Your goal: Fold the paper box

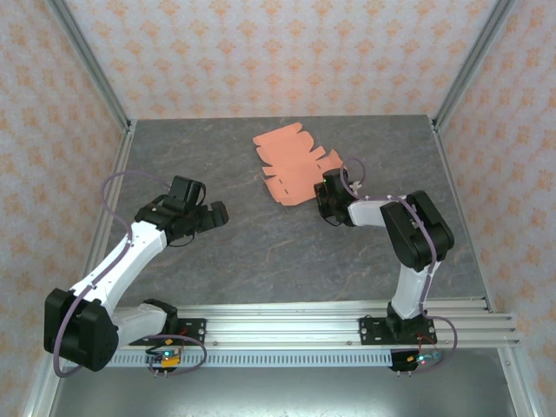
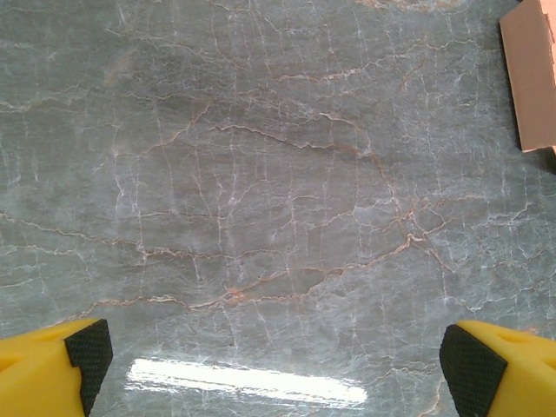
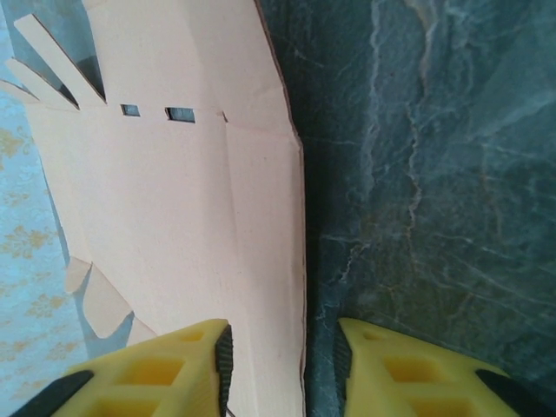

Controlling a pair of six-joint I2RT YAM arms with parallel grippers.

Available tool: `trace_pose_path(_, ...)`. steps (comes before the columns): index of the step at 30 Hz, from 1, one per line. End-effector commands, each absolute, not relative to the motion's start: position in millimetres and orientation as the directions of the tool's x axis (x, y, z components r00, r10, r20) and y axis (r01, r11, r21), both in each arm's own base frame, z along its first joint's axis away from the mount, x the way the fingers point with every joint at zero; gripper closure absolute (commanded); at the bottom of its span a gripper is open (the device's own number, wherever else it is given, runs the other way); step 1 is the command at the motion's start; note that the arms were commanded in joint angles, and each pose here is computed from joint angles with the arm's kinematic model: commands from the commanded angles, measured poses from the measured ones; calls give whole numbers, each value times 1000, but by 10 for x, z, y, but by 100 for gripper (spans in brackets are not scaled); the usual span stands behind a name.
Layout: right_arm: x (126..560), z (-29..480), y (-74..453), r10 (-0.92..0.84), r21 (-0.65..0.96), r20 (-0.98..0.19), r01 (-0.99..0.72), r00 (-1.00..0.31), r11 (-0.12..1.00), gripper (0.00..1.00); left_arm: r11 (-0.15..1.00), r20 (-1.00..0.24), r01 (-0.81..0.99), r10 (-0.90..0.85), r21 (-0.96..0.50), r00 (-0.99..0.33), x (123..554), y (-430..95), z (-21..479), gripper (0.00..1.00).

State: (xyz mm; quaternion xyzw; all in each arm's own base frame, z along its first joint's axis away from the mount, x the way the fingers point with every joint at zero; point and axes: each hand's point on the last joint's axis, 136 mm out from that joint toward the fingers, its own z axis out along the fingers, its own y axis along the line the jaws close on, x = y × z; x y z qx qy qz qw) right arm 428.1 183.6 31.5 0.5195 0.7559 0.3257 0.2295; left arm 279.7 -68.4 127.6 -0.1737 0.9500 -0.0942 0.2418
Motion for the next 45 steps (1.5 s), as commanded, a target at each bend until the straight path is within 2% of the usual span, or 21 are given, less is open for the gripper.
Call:
trace_pose_path(1,4339,264,1770,941,738,-55,621,-334,264,72,935,-467,-277,-351,-222,-812,2797,-585,1387,0)
trace_pose_path(6,4447,389,1834,928,781,-81,556,-364,286,96,935,-471,-280,-351,-216,-810,2789,-570,1402,0)
trace_pose_path(9,4439,556,1859,905,793,-120,509,-408,335,100,940,-480,-274,-340,-204,-809,2775,-549,1449,0)
trace_pose_path(13,4310,870,1893,809,764,-246,406,-534,501,100,950,-519,-259,-314,-176,-795,2769,-485,1596,0)
trace_pose_path(17,4105,1213,2122,554,708,-394,142,-734,692,100,959,-571,-240,-283,-152,-770,2805,-431,1782,0)
trace_pose_path(21,3805,1470,2392,174,611,-477,-183,-862,770,100,965,-609,-215,-263,-152,-748,2879,-440,1943,0)
trace_pose_path(26,3465,1607,2327,-246,421,-458,-452,-854,786,100,970,-635,-181,-244,-164,-733,2960,-487,2039,0)
trace_pose_path(30,3515,1590,2183,-408,281,-402,-534,-820,797,100,971,-621,-178,-240,-163,-746,2984,-509,1973,0)
trace_pose_path(32,3534,1546,2196,-491,254,-385,-601,-782,758,100,971,-610,-181,-240,-158,-755,2983,-511,1927,0)
trace_pose_path(33,3512,1552,2255,-561,256,-397,-675,-726,692,100,971,-606,-181,-240,-158,-759,2982,-515,1915,0)
trace_pose_path(38,3666,1622,2349,-697,182,-442,-818,-564,546,100,976,-624,-128,-210,-173,-753,2972,-572,1973,0)
trace_pose_path(41,3709,1723,2416,-772,130,-472,-900,-425,416,100,977,-672,-15,-159,-215,-724,2975,-715,2085,0)
trace_pose_path(45,3720,1701,2501,-867,-11,-468,-980,-170,198,100,957,-750,128,-117,-260,-651,2994,-901,2193,0)
